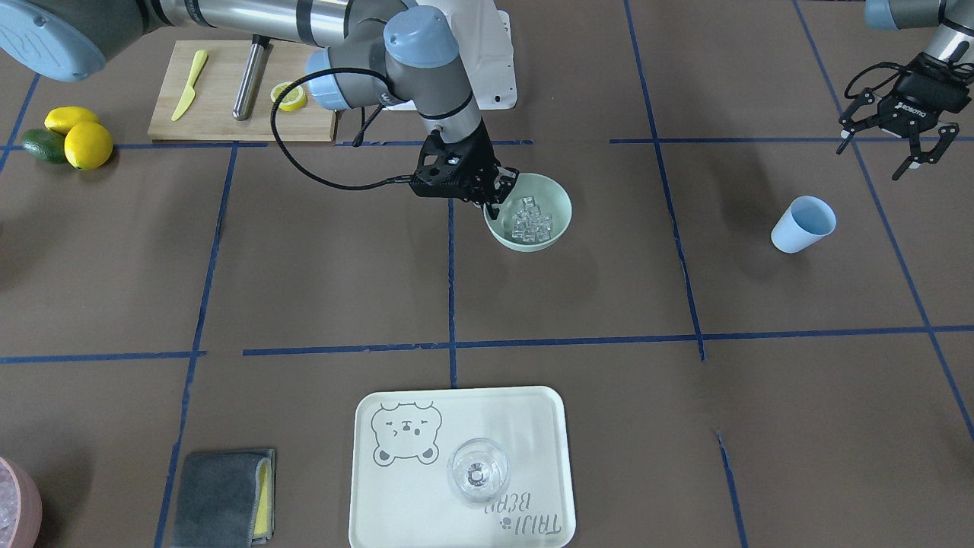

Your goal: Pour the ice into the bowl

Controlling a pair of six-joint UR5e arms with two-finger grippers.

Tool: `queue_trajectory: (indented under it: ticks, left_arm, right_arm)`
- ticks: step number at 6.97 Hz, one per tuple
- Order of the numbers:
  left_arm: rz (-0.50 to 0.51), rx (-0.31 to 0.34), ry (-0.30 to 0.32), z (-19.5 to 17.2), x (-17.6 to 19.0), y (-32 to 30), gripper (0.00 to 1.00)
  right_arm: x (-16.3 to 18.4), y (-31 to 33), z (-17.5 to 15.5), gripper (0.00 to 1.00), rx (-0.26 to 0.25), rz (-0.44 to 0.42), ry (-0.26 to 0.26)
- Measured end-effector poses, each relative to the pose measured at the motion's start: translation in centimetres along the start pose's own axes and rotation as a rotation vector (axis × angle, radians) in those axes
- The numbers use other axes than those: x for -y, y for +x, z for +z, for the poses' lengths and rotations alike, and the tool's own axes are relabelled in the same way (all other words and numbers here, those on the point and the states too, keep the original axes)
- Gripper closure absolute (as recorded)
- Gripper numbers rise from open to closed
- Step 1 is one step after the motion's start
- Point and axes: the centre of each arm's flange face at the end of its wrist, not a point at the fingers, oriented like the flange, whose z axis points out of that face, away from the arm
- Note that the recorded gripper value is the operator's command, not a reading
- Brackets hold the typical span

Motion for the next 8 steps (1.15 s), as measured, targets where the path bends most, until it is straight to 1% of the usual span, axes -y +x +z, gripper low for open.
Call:
queue_trajectory:
  ticks: [1,2,3,4,6,7,8]
  left_arm:
    - [-0.002,-0.001,-0.006,0.1,-0.2,-0.1,0.00]
    - [-0.005,0.000,-0.012,0.4,-0.4,-0.2,0.00]
    - [-0.008,0.001,-0.018,0.7,-0.6,-0.5,0.00]
    - [-0.011,0.003,-0.021,0.9,-0.8,-0.6,0.00]
    - [-0.015,0.005,-0.028,1.2,-1.0,-0.8,0.00]
    - [-0.015,0.005,-0.029,1.2,-1.1,-0.9,0.00]
    - [-0.016,0.005,-0.028,1.2,-1.1,-0.9,0.00]
  right_arm:
    - [2.0,5.2,-2.4,1.00,-0.009,0.000,0.007]
    - [4.2,11.4,-4.5,1.00,-0.045,-0.033,0.017]
    - [6.8,17.9,-6.3,1.00,-0.083,-0.087,0.027]
    - [10.5,25.6,-8.5,1.00,-0.107,-0.142,0.014]
    - [19.0,41.3,-14.0,1.00,-0.120,-0.250,-0.068]
    - [21.9,48.4,-15.3,1.00,-0.124,-0.294,-0.084]
    - [23.4,52.9,-15.8,1.00,-0.120,-0.317,-0.094]
